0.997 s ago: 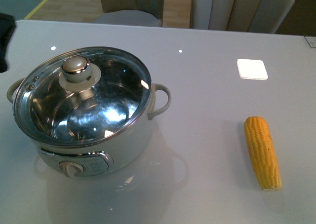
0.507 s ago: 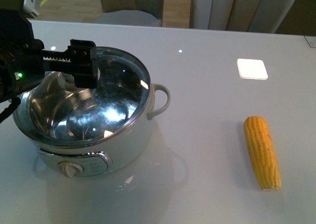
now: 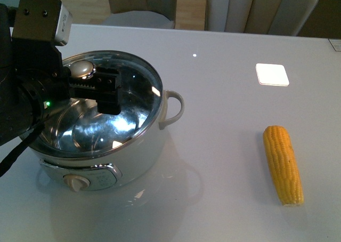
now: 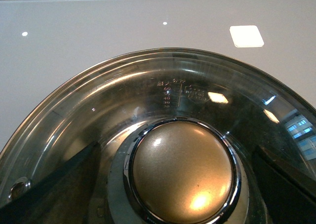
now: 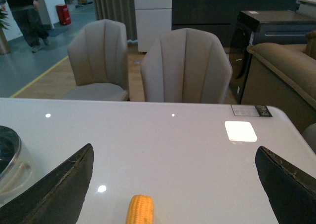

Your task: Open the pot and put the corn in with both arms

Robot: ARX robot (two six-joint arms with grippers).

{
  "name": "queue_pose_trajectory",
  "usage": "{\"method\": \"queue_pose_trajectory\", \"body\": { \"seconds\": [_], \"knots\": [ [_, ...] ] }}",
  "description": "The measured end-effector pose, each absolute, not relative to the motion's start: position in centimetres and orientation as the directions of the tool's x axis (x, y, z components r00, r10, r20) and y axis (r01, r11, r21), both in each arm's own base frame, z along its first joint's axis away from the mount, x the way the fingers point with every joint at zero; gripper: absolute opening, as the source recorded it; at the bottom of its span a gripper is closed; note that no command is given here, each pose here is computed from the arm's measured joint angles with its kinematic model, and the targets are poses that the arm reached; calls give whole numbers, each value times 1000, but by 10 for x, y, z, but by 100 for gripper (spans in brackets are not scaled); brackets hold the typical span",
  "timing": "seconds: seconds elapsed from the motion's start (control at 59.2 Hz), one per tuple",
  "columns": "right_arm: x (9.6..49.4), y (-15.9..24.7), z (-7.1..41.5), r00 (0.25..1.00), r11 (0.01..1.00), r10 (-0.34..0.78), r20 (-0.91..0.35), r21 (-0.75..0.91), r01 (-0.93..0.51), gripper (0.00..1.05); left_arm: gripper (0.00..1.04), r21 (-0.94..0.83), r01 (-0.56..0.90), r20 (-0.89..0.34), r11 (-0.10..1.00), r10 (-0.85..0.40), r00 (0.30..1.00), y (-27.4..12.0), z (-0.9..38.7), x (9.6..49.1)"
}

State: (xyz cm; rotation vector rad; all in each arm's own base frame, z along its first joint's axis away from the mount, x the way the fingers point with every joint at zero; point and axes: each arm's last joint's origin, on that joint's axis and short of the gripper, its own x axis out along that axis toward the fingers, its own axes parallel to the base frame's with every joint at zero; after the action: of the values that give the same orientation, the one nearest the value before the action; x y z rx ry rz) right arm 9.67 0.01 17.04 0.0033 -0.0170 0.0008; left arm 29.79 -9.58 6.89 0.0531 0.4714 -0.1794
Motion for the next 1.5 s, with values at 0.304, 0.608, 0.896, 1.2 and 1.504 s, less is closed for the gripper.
{"method": "queue_pose_trajectory", "body": {
  "seconds": [0.304, 0.608, 0.896, 1.2, 1.504],
  "knots": [
    [97, 0, 170, 1000, 1000, 1, 17, 3, -1, 96, 46, 3, 176, -444, 984, -156, 883, -97, 70, 299],
    [97, 0, 170, 1000, 1000, 1, 17, 3, -1, 96, 46, 17, 177, -431, 984, -153, 889, -97, 73, 300],
    [97, 0, 170, 1000, 1000, 1, 17, 3, -1, 96, 46, 19, 163, -389, 986, -143, 910, -88, 103, 302],
    [97, 0, 170, 1000, 1000, 1, 17, 3, -1, 96, 46, -3, 146, -237, 989, -143, 961, -63, 164, 302],
    [97, 0, 170, 1000, 1000, 1, 17, 3, -1, 96, 46, 39, -9, -167, 999, 15, 986, 26, 173, 287]
  ]
}}
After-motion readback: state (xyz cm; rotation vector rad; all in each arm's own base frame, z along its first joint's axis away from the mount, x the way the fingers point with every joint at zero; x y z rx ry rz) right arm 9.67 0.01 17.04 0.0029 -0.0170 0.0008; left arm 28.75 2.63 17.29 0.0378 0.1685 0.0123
